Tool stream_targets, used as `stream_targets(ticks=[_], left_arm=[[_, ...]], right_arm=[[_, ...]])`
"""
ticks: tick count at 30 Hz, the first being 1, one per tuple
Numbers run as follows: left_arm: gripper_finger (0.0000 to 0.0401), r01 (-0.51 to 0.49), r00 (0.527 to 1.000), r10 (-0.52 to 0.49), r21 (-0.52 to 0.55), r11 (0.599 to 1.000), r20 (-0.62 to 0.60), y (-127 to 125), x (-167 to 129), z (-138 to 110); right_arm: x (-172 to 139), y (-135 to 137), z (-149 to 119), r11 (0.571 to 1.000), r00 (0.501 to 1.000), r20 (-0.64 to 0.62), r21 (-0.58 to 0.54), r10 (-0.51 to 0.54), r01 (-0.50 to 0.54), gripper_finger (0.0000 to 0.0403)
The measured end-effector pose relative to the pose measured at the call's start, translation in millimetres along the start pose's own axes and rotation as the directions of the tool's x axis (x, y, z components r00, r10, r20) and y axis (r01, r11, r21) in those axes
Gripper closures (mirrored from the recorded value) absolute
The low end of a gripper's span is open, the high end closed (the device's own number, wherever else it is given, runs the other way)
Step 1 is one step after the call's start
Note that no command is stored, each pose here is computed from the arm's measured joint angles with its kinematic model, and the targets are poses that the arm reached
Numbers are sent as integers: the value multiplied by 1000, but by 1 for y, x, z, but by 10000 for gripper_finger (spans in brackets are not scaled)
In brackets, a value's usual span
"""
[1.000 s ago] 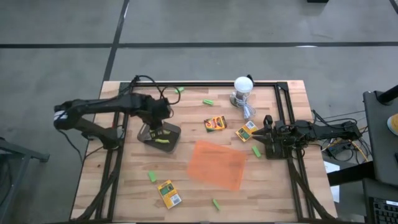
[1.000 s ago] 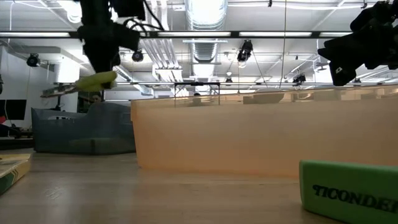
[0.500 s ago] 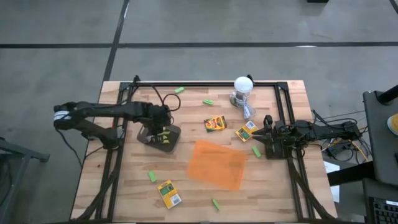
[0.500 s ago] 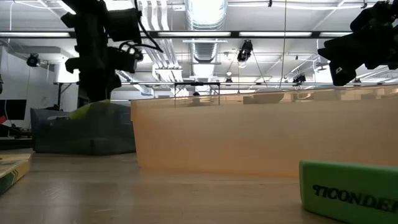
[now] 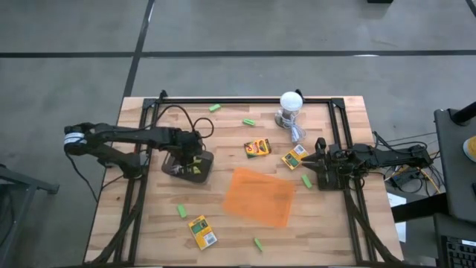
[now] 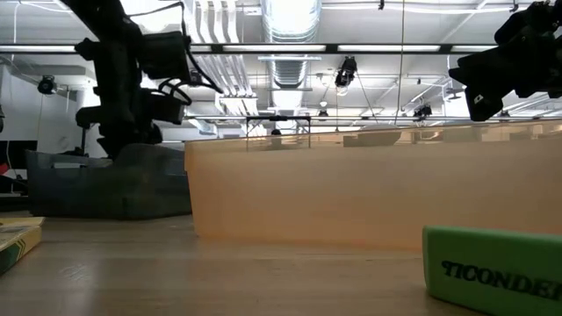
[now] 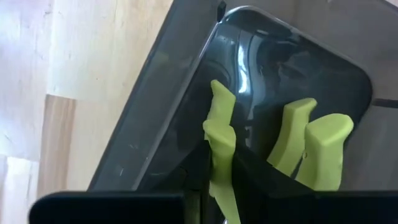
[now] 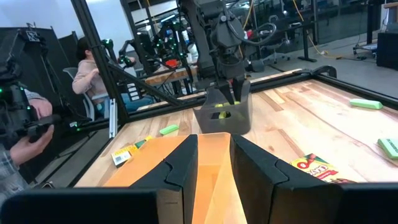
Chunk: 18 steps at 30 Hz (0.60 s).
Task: Pick & Place School Supplies
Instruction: Put the pliers into the black bin
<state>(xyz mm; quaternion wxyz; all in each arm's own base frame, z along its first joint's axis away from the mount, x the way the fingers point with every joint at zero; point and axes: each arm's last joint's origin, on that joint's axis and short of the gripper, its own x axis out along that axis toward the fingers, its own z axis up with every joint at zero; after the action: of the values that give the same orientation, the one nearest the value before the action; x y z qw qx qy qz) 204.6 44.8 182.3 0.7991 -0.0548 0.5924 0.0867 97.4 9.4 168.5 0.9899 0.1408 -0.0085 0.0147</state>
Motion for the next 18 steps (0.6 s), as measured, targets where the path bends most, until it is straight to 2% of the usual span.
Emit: stream_targets(ticks=[6, 18], left_arm=[[345, 3, 1000, -3, -15, 1000, 1, 0, 1, -1], [289, 22, 1000, -22, -43, 999, 4, 2, 2, -1]], right_arm=[[0, 0, 0, 1000, 1000, 0, 0, 0, 0, 312], [0, 0, 0, 1000, 1000, 0, 0, 0, 0, 312]])
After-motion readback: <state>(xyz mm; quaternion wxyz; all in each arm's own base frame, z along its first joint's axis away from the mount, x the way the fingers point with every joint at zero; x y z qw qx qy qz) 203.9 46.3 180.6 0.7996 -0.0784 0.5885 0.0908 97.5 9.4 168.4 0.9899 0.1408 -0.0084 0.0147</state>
